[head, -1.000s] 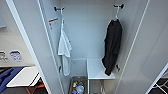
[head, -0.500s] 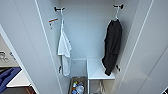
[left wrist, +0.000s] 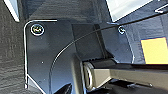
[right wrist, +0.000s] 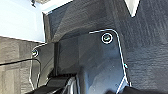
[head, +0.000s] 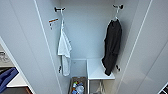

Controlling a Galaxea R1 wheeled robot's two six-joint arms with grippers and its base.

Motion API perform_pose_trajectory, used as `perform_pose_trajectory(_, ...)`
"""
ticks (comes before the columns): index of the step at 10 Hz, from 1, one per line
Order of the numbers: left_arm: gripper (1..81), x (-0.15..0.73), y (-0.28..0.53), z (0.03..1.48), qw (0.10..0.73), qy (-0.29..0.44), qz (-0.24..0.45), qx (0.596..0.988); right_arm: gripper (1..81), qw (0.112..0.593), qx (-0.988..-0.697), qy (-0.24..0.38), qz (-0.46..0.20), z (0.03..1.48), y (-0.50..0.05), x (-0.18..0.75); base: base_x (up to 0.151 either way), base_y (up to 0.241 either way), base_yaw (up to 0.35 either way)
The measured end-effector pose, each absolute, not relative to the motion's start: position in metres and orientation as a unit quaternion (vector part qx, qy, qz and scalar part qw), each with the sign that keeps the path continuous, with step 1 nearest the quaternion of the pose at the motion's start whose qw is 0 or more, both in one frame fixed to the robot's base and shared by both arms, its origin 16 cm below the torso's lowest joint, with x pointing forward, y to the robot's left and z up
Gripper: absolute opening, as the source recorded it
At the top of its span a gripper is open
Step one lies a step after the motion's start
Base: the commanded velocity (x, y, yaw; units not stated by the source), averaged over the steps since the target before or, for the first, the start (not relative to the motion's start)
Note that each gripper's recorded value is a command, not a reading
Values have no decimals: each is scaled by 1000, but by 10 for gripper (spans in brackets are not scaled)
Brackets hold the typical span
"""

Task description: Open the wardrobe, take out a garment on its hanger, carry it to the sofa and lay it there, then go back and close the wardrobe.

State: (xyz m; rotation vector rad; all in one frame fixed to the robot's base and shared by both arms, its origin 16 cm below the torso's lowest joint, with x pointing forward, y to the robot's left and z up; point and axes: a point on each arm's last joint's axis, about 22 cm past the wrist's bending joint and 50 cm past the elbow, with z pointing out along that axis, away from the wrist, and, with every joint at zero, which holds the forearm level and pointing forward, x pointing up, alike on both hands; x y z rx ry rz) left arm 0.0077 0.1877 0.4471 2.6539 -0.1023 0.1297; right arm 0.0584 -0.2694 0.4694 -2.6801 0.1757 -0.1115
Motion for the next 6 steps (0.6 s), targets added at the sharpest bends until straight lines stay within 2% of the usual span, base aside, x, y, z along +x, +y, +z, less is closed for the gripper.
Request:
perform_pose_trajectory(2, 811, -2, 188, 439, 221, -41, 34, 974, 811, 229, -972, 48, -9, 454, -226, -2, 0, 0, 0)
perform_pose_trajectory(5, 811, -4, 191, 429, 197, -45, 28, 979, 811, 168, -985, 39, 5, 432, -257, -32, 0, 0, 0)
perform_pose_trajectory(6, 811, -3, 192, 427, 192, -45, 28, 980, 811, 162, -986, 36, 4, 427, -249, -32, 0, 0, 0)
